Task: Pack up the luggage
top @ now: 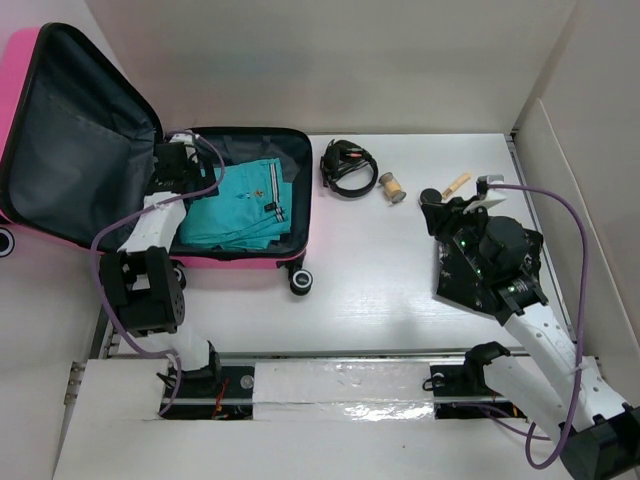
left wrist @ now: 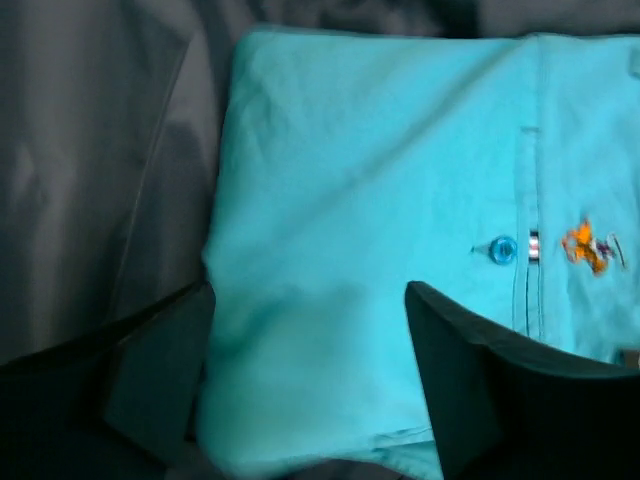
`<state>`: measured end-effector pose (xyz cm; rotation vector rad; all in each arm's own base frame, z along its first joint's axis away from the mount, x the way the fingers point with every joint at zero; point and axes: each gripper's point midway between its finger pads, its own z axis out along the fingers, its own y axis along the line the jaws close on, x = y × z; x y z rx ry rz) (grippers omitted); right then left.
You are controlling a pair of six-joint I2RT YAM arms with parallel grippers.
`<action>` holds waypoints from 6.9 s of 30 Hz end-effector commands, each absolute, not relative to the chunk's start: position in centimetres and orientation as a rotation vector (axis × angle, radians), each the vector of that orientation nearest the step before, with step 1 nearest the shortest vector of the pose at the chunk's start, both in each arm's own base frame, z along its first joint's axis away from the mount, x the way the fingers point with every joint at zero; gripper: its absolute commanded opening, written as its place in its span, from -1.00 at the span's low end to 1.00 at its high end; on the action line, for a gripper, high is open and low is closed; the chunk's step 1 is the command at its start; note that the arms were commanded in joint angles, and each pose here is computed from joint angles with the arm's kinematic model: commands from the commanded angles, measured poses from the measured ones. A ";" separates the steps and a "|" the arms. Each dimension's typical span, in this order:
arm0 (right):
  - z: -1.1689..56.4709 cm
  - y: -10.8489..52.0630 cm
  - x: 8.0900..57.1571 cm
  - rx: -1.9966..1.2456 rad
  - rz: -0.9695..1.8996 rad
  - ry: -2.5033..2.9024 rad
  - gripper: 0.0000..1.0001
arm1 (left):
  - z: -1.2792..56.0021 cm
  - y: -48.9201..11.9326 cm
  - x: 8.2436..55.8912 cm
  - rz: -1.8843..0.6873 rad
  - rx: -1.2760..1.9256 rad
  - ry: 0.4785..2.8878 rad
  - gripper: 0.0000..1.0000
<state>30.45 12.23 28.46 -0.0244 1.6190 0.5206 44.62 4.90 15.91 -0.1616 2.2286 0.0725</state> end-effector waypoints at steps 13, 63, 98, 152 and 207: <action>32.5 11.5 29.3 -0.025 0.523 1.505 -1.00 | 33.4 -15.4 44.2 -0.357 0.002 1.774 -1.00; 35.5 9.7 26.1 -0.016 0.483 1.503 -0.46 | 9.1 -37.0 34.8 -0.528 0.210 2.234 -1.00; 31.7 11.7 27.6 -0.102 0.518 1.579 -0.51 | 5.1 -36.0 28.4 -0.600 -0.217 2.298 0.58; 32.6 10.6 26.6 -0.044 0.509 1.478 -0.49 | 23.4 5.6 46.1 0.134 -0.450 1.997 -1.00; 12.1 18.9 55.3 0.335 0.241 2.097 -0.05 | 31.6 -13.1 21.7 -0.713 0.181 1.619 -0.61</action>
